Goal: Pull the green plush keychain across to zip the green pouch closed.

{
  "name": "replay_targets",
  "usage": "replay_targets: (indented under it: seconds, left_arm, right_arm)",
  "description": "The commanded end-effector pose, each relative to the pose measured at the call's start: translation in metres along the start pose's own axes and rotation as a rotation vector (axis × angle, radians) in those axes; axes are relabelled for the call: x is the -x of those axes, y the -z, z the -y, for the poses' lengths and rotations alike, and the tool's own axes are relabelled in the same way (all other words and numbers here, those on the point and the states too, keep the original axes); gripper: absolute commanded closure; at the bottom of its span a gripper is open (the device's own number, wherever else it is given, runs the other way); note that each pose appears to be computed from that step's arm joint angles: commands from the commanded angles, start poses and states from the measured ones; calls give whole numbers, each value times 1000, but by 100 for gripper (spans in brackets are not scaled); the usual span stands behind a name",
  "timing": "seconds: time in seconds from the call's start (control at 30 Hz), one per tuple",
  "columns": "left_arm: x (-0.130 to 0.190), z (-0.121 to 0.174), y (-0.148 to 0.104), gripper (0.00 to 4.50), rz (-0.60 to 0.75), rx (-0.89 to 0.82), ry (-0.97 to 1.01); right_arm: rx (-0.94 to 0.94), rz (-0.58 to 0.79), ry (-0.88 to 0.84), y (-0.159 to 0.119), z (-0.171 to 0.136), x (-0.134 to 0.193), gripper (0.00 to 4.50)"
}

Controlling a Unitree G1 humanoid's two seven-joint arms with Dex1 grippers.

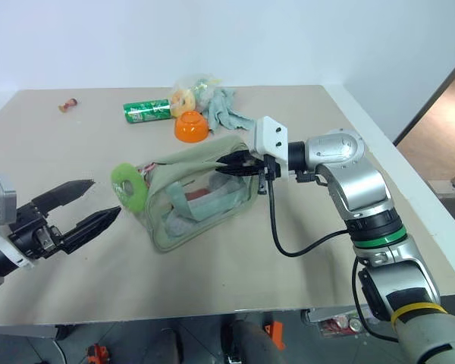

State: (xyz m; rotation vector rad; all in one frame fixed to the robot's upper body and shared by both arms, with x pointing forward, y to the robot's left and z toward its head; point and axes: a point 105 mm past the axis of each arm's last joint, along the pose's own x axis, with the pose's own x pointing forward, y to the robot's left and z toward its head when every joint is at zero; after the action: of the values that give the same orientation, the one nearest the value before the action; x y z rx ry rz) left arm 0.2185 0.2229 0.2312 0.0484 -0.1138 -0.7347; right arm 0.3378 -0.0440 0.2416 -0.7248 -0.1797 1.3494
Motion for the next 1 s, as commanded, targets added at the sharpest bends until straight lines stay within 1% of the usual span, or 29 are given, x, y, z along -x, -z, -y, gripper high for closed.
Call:
replay_targets:
  seconds: [0.03, 0.13, 0.2, 0.3, 0.37, 0.47, 0.67, 0.87, 0.93, 0.97, 1.0]
  left_arm:
    - [-2, 4, -4, 0, -4, -51, 2]
    - [-4, 4, -5, 0, 3, -50, 2]
    - [-6, 4, -5, 0, 2, -54, 6]
    - [-10, 4, -6, 0, 3, -58, 21]
    - [-15, 4, -8, 0, 9, -63, 37]
    - [-23, 4, -9, 0, 19, -62, 65]
    - [-31, 5, -11, 0, 31, -56, 93]
    - [-33, 6, -11, 0, 33, -53, 93]
    - [-33, 6, -11, 0, 33, -55, 88]
    - [-33, 6, -11, 0, 33, -55, 86]
    - [-33, 6, -11, 0, 34, -57, 83]
  right_arm:
    - [25, 62, 7, -19, 4, 6, 217]
    - [13, 115, 25, -33, 8, 19, 114]
    - [17, 120, 53, -36, 12, 31, 46]
    - [18, 101, 76, -30, 15, 47, 46]
    - [6, 68, 89, -18, 17, 62, 46]
    - [-48, 66, 124, -5, 25, 75, 46]
    - [-60, 57, 79, 13, 25, 65, 46]
    - [-82, 80, 21, 19, 19, 50, 46]
    - [-99, 85, 18, 22, 18, 47, 99]
    - [-102, 81, 16, 24, 18, 47, 118]
    - [-103, 73, 11, 28, 17, 47, 156]
